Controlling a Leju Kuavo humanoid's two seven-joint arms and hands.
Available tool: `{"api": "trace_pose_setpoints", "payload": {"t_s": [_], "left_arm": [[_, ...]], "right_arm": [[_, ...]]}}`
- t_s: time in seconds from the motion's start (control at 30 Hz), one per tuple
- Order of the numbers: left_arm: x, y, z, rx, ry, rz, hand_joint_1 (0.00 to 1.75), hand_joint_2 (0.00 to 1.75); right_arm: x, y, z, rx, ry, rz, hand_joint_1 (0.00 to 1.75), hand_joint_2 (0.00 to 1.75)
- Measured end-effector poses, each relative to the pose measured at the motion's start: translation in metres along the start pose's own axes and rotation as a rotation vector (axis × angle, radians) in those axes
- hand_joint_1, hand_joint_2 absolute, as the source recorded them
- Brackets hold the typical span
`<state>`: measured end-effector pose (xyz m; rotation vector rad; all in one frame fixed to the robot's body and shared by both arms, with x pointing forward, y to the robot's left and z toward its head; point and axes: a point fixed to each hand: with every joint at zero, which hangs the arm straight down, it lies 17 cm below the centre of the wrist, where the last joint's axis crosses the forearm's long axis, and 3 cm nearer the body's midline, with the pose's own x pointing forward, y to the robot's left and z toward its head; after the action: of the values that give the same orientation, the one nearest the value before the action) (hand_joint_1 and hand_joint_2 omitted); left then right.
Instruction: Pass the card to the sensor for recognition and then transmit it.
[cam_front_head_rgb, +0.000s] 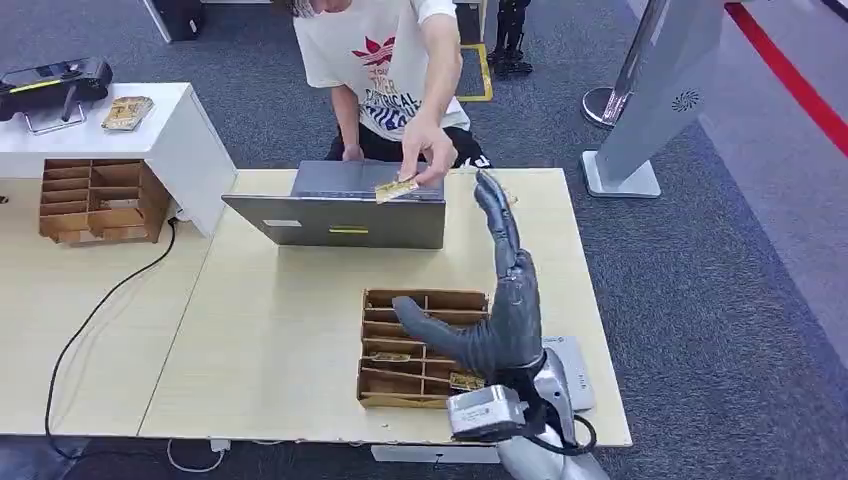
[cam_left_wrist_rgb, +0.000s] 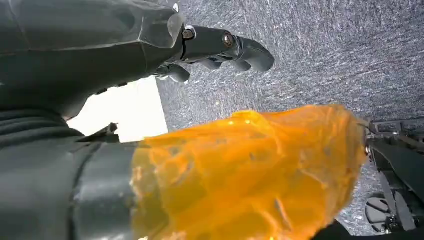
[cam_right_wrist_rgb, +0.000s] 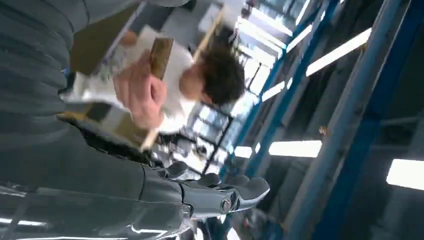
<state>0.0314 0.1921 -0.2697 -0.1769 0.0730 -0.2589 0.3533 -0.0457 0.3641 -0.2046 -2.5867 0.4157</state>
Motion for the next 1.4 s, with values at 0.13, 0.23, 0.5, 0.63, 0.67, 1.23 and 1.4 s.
{"api": "trace_pose_setpoints", "payload": {"t_s": [0.13,0.23,0.5,0.63,0.67,1.23,1.4], "left_arm": [[0.033,-0.02,-0.001,0.012,-0.103,0.347,0.0,0.0],[0.052,-0.054,0.001,-0.066,-0.149,0.775,0.0,0.0],[0.054,-0.067,0.004,-0.147,-0.133,0.829,0.0,0.0],[0.055,-0.045,0.006,-0.164,-0.145,0.826,0.0,0.0],[0.055,-0.038,0.006,-0.157,-0.149,0.825,0.0,0.0],[0.055,-0.022,0.006,-0.127,-0.162,0.822,0.0,0.0],[0.056,-0.022,0.006,-0.127,-0.162,0.822,0.0,0.0]], "right_arm": [[0.005,-0.016,0.0,-0.071,-0.057,0.244,0.0,1.75],[-0.003,-0.02,0.013,-0.035,-0.081,0.374,0.0,1.75],[-0.033,-0.019,0.021,0.085,-0.162,0.686,0.0,1.75],[-0.058,-0.011,0.013,0.143,-0.169,0.766,0.0,1.75],[-0.065,-0.01,0.013,0.158,-0.166,0.783,0.0,1.75],[-0.11,0.01,0.029,0.286,-0.123,0.855,0.0,1.75],[-0.114,0.012,0.03,0.296,-0.116,0.858,0.05,1.75]]}}
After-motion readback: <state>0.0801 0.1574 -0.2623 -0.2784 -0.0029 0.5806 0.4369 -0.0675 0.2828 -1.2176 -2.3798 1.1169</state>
